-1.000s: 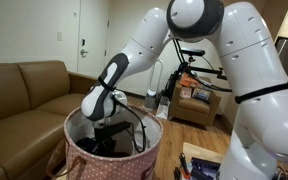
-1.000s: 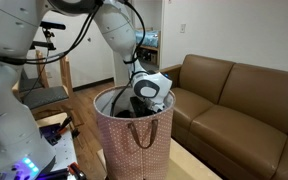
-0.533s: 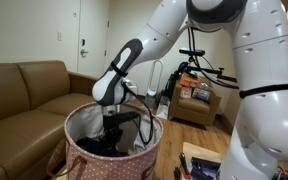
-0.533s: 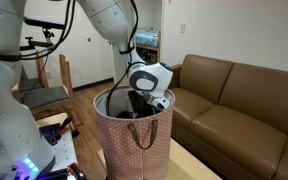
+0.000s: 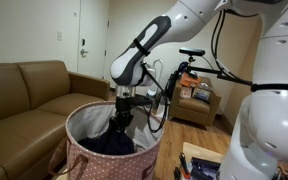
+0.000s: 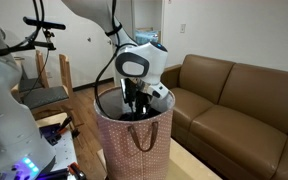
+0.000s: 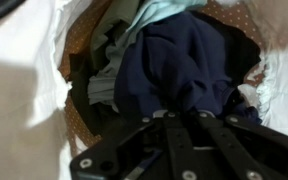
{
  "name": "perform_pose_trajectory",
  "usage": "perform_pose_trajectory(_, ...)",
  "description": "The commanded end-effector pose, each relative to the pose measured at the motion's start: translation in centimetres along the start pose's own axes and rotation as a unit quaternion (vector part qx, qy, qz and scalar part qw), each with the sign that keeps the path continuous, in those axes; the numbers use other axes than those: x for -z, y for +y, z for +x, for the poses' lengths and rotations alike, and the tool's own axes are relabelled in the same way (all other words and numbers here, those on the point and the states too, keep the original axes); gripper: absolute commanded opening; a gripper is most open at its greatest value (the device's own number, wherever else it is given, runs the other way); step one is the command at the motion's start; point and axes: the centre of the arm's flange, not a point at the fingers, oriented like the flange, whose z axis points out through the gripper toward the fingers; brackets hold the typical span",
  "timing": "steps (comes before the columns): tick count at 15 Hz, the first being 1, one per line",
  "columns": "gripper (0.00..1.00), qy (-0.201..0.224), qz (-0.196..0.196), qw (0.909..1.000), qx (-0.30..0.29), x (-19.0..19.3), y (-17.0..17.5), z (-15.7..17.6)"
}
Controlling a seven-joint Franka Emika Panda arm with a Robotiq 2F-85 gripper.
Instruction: Pull out the dark blue clothing from the pink laundry bag
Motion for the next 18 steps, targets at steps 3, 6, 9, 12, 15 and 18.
perform_pose_trajectory(3,0.04,0.062,0.025,0.9977,-0.013,6.2,2.9,-4.8)
perform_pose_trajectory(6,0.04,0.098,0.037,0.9944,-0.016,10.3,4.4,-6.8)
perform_pose_trajectory(9,0.04,0.139,0.045,0.9892,-0.01,14.1,4.7,-8.5)
perform_pose_trajectory(12,0.04,0.176,0.043,0.983,0.031,18.8,3.6,-10.6)
perform_pose_trajectory(15,0.04,0.203,0.034,0.9768,0.058,23.0,2.2,-12.9)
perform_pose_trajectory(18,0.04,0.241,0.047,0.9691,0.026,27.9,3.8,-14.3)
